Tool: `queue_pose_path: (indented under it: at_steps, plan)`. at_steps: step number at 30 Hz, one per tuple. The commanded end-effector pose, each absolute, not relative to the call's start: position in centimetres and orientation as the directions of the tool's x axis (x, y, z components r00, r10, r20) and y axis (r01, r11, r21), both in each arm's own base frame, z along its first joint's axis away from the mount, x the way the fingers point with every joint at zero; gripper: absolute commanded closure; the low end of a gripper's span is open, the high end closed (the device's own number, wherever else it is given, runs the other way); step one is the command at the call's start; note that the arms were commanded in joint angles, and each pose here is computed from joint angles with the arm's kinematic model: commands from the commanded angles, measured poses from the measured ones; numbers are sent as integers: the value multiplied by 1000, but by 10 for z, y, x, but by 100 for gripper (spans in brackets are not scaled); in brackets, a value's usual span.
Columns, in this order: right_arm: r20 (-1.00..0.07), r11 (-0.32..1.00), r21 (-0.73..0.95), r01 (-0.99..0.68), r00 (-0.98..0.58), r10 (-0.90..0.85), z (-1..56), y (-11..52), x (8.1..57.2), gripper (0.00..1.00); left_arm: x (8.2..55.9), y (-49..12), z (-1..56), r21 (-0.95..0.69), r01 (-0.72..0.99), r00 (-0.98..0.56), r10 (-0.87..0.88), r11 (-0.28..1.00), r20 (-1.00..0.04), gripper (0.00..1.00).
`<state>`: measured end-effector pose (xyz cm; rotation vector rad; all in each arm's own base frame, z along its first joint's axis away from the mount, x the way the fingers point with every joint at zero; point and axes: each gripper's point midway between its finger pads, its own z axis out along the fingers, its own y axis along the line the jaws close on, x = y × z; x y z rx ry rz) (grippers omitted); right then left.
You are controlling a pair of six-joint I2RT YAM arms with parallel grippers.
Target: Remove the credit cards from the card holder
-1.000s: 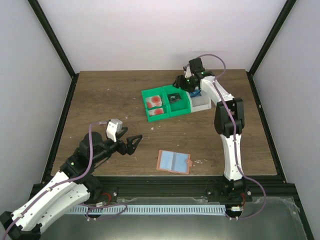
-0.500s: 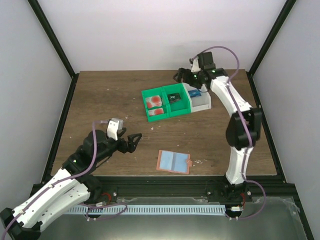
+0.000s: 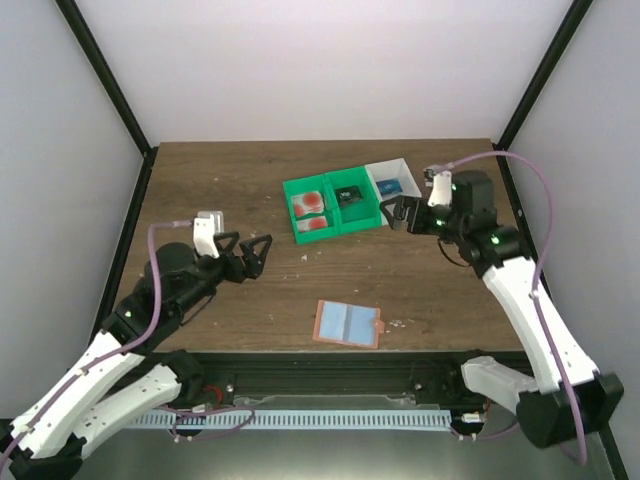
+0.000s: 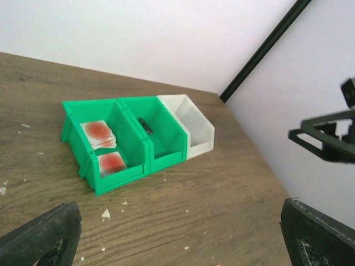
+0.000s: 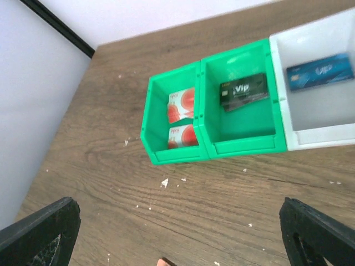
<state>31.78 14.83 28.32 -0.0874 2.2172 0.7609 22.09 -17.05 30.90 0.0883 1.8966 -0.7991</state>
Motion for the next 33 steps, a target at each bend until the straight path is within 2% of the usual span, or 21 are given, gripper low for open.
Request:
queue_pose_path:
  at_steps: [1, 6, 12, 16, 22, 33]
  plan:
    - [-783, 852, 428, -302, -594, 184, 314, 125, 287, 0, 216, -162, 335, -523, 391, -440, -345, 758, -829, 0]
    - [-819, 845, 428, -321, -532, 213, 328, 113, 246, 0, 211, -159, 349, -548, 401, -429, -378, 734, -821, 0]
    - [-801, 813, 482, -325, -539, 259, 316, 112, 219, 0, 202, -166, 346, -567, 456, -442, -378, 686, -813, 0]
    - [-783, 797, 513, -320, -555, 281, 298, 114, 216, 0, 199, -171, 334, -589, 471, -462, -385, 657, -799, 0]
    - [-794, 792, 521, -318, -521, 312, 308, 110, 214, 0, 198, -171, 322, -587, 463, -477, -371, 664, -797, 0]
    - [-875, 805, 456, -380, -359, 326, 367, 100, 205, 0, 192, -158, 344, -530, 482, -410, -355, 698, -840, 1]
